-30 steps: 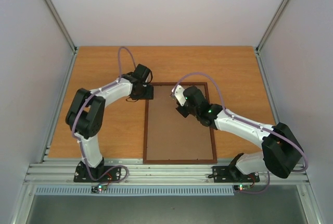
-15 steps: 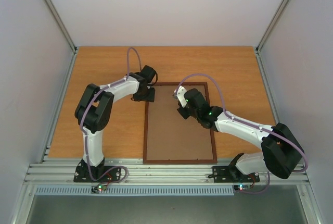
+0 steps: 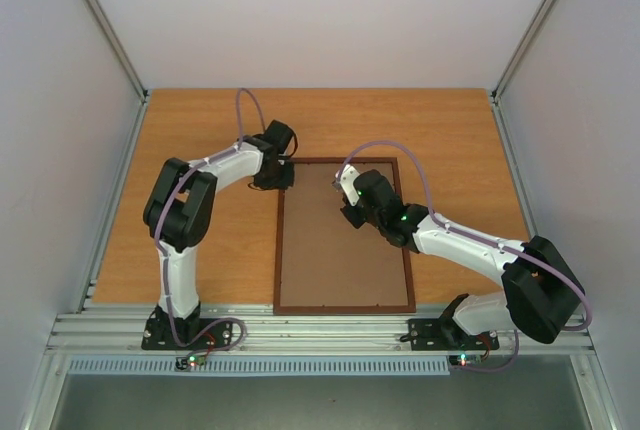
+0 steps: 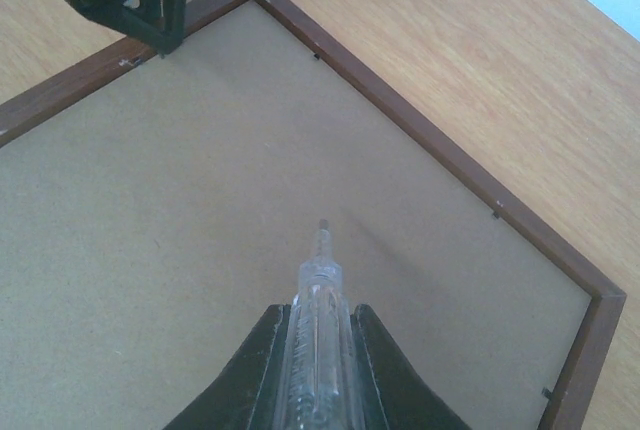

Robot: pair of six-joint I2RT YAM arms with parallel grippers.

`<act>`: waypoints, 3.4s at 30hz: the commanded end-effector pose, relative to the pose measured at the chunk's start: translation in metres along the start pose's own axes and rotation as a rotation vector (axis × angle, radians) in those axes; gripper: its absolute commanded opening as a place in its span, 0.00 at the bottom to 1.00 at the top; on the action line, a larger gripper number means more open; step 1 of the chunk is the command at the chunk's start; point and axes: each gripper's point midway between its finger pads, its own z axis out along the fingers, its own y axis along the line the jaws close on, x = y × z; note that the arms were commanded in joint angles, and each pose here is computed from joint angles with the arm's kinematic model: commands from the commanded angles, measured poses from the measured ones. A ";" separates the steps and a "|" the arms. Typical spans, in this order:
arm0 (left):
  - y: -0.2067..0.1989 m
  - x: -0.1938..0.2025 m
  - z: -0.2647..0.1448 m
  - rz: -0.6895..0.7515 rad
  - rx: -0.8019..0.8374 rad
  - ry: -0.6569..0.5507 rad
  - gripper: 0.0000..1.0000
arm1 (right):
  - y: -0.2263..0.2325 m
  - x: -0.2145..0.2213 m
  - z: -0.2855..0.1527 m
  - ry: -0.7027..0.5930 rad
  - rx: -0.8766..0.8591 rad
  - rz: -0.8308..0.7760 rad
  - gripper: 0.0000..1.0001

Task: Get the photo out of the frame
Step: Adjust the photo frame at the center of the board.

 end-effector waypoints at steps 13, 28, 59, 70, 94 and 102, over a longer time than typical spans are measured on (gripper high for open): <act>0.084 0.027 -0.010 -0.531 -0.021 -0.106 0.01 | -0.001 -0.010 -0.015 -0.048 -0.011 0.061 0.01; 0.085 0.096 -0.011 -0.970 0.061 -0.087 0.01 | 0.005 -0.010 -0.034 -0.094 -0.062 0.114 0.01; 0.108 0.016 -0.045 -0.150 -0.002 -0.150 0.83 | 0.013 -0.013 -0.038 -0.110 -0.114 0.109 0.01; 0.115 0.018 -0.019 -0.156 0.035 -0.051 0.72 | 0.014 -0.012 -0.035 -0.097 -0.114 0.105 0.01; 0.072 0.101 -0.036 -0.246 0.086 0.049 0.21 | 0.020 -0.024 -0.051 -0.149 -0.179 0.126 0.01; 0.062 0.134 -0.049 -0.294 0.099 0.043 0.15 | 0.036 -0.034 -0.063 -0.191 -0.290 0.141 0.01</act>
